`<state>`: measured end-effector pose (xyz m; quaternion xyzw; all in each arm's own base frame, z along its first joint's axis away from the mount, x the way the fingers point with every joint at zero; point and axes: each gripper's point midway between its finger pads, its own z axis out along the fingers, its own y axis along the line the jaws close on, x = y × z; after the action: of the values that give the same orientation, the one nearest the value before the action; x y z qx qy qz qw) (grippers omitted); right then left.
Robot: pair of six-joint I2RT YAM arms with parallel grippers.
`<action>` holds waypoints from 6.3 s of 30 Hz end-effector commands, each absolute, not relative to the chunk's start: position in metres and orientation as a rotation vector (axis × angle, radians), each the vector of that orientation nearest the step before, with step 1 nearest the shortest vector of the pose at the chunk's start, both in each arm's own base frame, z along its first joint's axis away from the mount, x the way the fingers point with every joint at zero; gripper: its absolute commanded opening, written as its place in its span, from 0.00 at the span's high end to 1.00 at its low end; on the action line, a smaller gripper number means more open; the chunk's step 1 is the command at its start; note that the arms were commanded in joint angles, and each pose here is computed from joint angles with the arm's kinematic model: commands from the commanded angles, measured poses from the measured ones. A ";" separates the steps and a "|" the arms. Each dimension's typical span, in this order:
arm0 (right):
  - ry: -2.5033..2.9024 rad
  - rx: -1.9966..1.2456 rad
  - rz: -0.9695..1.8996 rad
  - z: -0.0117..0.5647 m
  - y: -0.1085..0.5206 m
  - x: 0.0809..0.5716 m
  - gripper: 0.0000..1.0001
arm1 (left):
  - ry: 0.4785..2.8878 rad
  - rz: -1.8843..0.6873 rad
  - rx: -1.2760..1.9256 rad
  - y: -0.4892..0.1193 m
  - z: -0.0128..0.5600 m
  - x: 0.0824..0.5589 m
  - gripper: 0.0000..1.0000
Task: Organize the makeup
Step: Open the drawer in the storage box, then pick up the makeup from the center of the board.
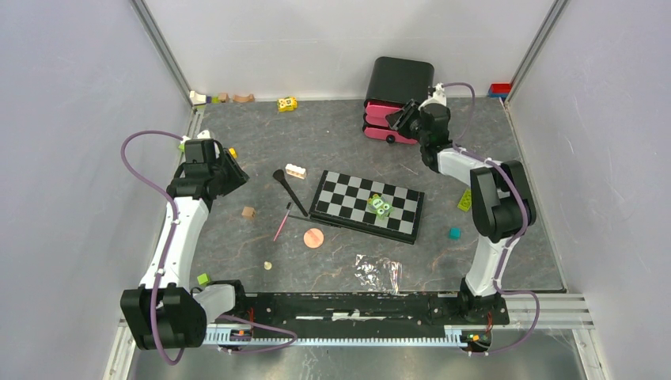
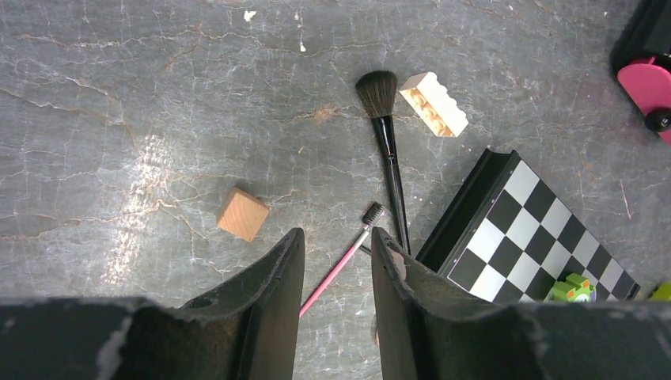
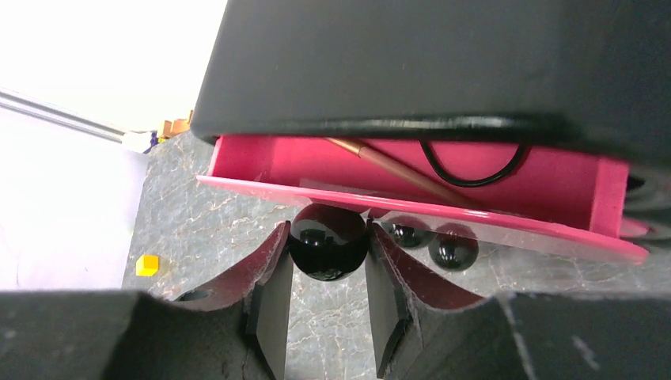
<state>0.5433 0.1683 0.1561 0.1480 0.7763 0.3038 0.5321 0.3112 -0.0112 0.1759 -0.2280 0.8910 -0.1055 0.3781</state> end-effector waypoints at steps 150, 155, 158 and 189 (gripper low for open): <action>2.599 -0.262 0.760 0.055 0.180 0.136 0.25 | 2.437 -0.341 -0.614 -0.031 0.131 0.295 0.40; 2.655 -0.283 0.764 0.036 0.176 0.124 0.25 | 2.445 -0.336 -0.609 -0.031 0.127 0.296 0.40; 2.657 -0.280 0.760 0.030 0.177 0.125 0.30 | 2.446 -0.337 -0.606 -0.031 0.127 0.297 0.40; 2.452 -0.397 0.706 0.082 0.196 0.172 1.00 | 2.449 -0.354 -0.579 -0.033 0.128 0.299 0.41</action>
<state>0.1462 0.1828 0.0430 -0.1185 0.9345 0.2549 0.2184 0.2901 -0.0300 0.1185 -0.2424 0.9225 -0.1224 0.2743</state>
